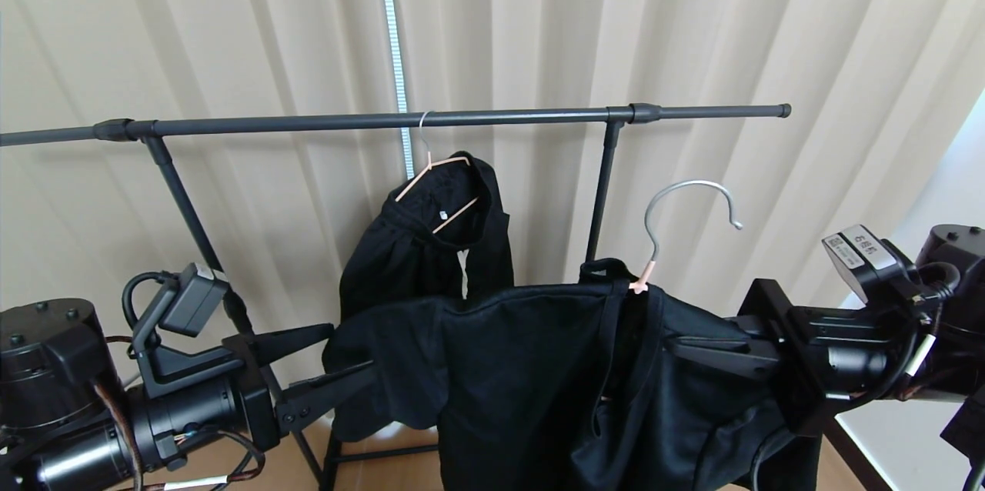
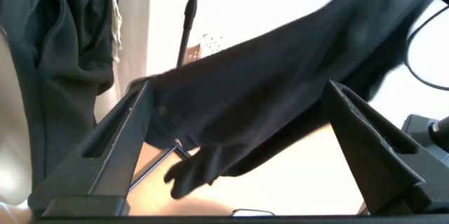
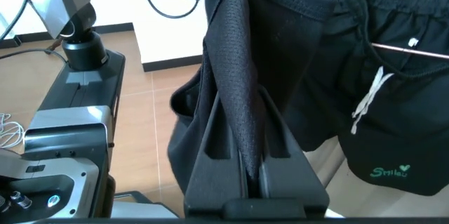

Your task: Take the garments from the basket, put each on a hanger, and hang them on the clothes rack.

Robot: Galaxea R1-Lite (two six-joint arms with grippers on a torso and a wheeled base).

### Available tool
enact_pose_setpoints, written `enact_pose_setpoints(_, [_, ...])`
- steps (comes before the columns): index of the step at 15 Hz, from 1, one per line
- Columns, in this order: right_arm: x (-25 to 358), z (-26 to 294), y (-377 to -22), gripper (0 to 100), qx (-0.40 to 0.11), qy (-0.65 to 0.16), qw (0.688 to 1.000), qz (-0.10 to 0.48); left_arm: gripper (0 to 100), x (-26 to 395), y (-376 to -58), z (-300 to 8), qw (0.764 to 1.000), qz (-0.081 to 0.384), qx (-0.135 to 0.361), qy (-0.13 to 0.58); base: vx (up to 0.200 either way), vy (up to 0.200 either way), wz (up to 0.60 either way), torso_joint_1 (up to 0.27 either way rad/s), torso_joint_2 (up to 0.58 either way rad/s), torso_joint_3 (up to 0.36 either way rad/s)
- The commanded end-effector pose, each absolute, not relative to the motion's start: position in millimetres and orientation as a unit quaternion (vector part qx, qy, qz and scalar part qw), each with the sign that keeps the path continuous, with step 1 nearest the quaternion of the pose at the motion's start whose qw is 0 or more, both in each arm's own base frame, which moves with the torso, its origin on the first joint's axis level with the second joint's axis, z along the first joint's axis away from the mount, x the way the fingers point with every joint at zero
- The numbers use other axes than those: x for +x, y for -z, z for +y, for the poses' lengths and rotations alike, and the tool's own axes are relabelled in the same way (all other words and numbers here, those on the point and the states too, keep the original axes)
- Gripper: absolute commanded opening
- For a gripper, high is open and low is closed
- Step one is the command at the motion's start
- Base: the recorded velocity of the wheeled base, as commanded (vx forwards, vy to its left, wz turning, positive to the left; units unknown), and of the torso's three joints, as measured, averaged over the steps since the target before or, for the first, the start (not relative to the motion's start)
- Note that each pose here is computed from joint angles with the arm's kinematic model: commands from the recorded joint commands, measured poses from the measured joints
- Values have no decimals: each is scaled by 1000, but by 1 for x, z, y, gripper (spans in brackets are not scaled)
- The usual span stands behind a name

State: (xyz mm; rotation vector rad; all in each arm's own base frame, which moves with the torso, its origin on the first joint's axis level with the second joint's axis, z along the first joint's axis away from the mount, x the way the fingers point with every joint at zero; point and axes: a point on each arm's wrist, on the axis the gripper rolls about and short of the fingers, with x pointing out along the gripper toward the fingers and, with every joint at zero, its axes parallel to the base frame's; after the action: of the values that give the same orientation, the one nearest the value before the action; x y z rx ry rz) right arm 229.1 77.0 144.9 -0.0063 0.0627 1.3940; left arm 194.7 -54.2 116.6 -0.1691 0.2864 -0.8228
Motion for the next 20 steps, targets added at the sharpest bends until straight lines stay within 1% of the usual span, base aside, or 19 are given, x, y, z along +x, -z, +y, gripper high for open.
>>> enact_pose_setpoints(1, [226,76,-148,0,-7,-643,765,22,100,196,-111,-55,901,151,-84,399,0,0,0,0,0,0])
enact_pose_setpoints(5, [223,75,-151,0,-9,-643,766,17,100,199,-108,-56,900,159,-85,398,0,0,0,0,0,0])
enact_pose_setpoints(6, [222,75,-152,0,-10,-644,765,15,0,199,-107,-56,899,161,-86,397,0,0,0,0,0,0])
enact_pose_setpoints(9, [222,75,-153,0,-11,-643,766,13,0,199,-107,-56,900,158,-85,398,0,0,0,0,0,0])
enact_pose_setpoints(12, [225,74,-152,0,-11,-640,769,14,0,199,-109,-55,903,143,-83,396,0,0,0,0,0,0])
enact_pose_setpoints(13, [228,70,-151,0,-10,-633,774,16,0,200,-109,-54,904,140,-84,394,0,0,0,0,0,0])
enact_pose_setpoints(16, [234,62,-152,0,-11,-619,785,13,0,206,-113,-45,913,135,-100,372,0,0,0,0,0,0])
enact_pose_setpoints(20, [237,52,-156,0,-14,-614,789,6,0,213,-109,-37,919,139,-104,354,0,0,0,0,0,0])
